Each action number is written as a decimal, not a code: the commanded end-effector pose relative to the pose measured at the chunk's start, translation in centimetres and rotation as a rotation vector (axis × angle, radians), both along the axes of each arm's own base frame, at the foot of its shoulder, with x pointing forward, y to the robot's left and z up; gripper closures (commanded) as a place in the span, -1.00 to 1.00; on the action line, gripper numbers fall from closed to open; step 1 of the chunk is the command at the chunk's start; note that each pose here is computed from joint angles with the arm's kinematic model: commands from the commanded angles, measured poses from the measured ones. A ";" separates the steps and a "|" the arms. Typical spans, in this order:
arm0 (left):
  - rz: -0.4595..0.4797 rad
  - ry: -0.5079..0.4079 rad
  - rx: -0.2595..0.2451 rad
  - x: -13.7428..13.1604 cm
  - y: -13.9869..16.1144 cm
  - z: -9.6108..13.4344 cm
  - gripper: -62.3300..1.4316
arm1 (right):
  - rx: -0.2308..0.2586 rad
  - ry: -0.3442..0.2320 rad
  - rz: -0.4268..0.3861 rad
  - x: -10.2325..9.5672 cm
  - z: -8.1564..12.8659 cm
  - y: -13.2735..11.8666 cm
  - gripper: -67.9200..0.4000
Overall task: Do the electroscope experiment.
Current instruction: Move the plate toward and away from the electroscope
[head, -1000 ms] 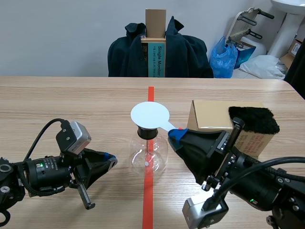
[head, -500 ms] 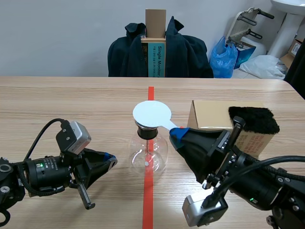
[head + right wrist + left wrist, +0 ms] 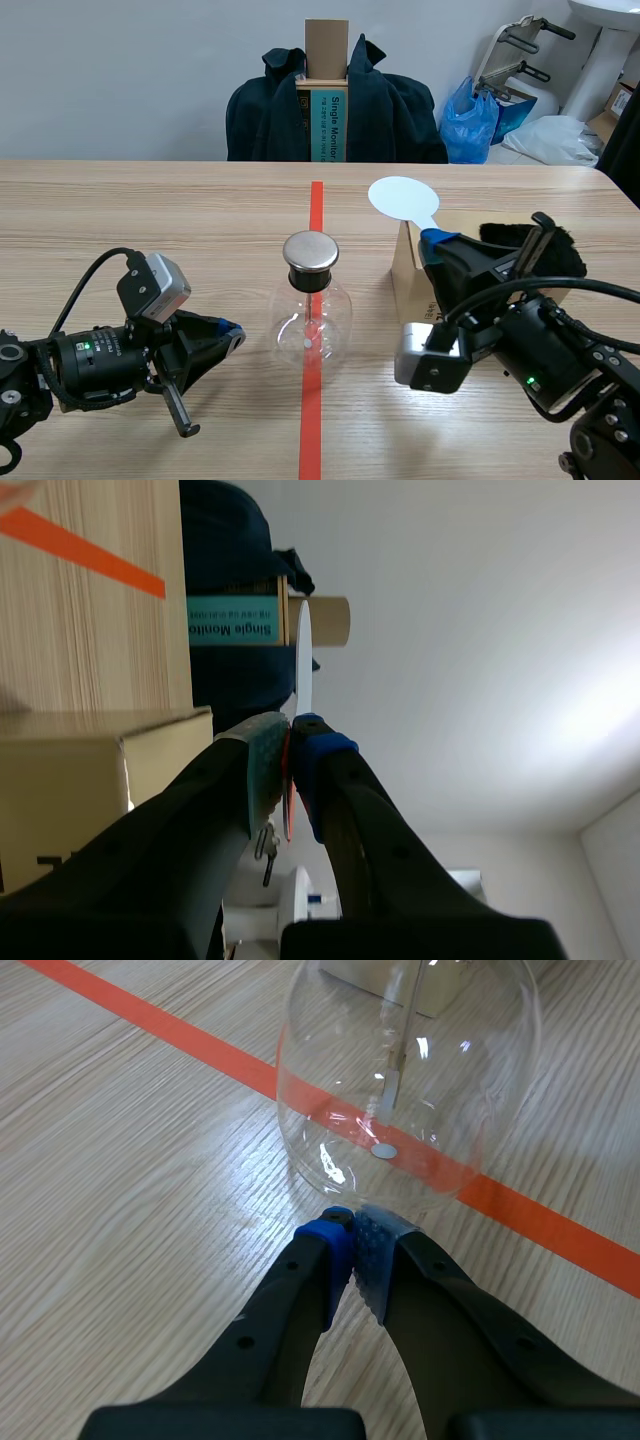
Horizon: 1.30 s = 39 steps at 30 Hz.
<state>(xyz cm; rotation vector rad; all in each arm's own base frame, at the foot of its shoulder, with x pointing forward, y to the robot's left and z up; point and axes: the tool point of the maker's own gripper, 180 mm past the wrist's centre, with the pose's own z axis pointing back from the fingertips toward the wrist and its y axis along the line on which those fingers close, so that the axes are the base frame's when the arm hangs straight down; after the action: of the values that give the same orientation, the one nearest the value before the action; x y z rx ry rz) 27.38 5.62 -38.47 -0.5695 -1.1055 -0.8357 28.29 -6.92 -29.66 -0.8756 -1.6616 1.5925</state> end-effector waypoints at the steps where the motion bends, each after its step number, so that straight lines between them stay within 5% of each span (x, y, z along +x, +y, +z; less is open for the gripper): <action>1: 0.010 -0.036 -0.035 0.7 -0.5 1.2 0.90 | 0.006 -0.047 -0.032 1.0 1.3 -0.8 0.97; 10: 0.013 -0.037 -0.033 0.7 -0.4 1.2 0.90 | -0.016 -0.050 -0.038 1.1 1.3 -1.3 0.97; 28: 0.013 -0.035 -0.033 0.7 -0.4 1.2 0.90 | -0.030 -0.101 0.316 -2.7 2.7 3.8 0.97; 39: 0.013 -0.033 -0.033 0.6 -0.4 1.1 0.90 | -0.026 -0.048 0.372 -3.4 2.0 4.4 0.97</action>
<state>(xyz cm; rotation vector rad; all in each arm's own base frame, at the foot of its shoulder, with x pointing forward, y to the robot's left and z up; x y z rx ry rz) 27.41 5.72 -38.54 -0.5605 -1.1080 -0.8327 24.09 -2.26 -28.93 -0.5977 -1.8925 1.8576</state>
